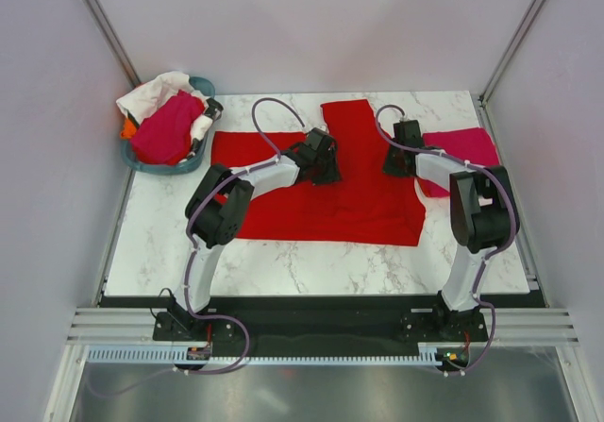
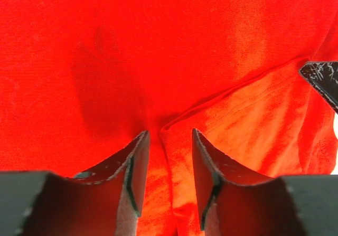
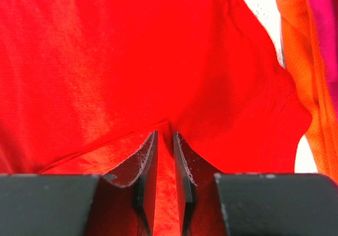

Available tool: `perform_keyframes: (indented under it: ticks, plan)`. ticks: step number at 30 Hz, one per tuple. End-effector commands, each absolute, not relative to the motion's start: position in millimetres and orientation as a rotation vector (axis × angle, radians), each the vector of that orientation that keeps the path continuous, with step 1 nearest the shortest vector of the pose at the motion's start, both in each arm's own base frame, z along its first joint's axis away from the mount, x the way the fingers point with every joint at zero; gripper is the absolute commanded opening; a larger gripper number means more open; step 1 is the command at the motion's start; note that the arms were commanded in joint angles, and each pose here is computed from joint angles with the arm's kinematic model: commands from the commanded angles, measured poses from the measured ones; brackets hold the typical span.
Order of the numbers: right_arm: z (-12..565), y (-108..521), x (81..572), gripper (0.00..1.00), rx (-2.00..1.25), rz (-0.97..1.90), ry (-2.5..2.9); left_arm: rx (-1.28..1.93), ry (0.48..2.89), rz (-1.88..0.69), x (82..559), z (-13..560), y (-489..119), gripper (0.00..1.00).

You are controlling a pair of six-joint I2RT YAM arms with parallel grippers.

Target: Fold and stack the t-shirts

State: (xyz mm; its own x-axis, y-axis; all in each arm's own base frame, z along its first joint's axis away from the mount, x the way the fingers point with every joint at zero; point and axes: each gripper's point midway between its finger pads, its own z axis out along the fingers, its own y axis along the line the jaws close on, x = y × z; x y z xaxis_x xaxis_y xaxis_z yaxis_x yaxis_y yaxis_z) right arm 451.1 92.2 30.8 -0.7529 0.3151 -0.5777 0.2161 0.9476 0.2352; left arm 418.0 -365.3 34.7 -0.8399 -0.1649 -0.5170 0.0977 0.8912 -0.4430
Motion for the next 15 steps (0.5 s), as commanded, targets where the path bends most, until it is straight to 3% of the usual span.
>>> perform_keyframes:
  ticks: [1, 9, 15]
  plan:
    - [57.9, 92.0, 457.8, 0.25, 0.348, 0.19, 2.376, -0.006, 2.455, -0.632, 422.6, 50.3, -371.8, 0.44]
    - [57.5, 92.3, 456.8, 0.24, 0.347, 0.193, 2.378, 0.005, 2.456, -0.663, 423.9, 50.9, -378.5, 0.18]
    - [55.1, 94.1, 457.4, 0.25, 0.344, 0.202, 2.385, 0.004, 2.468, -0.673, 422.7, 46.5, -381.2, 0.25]
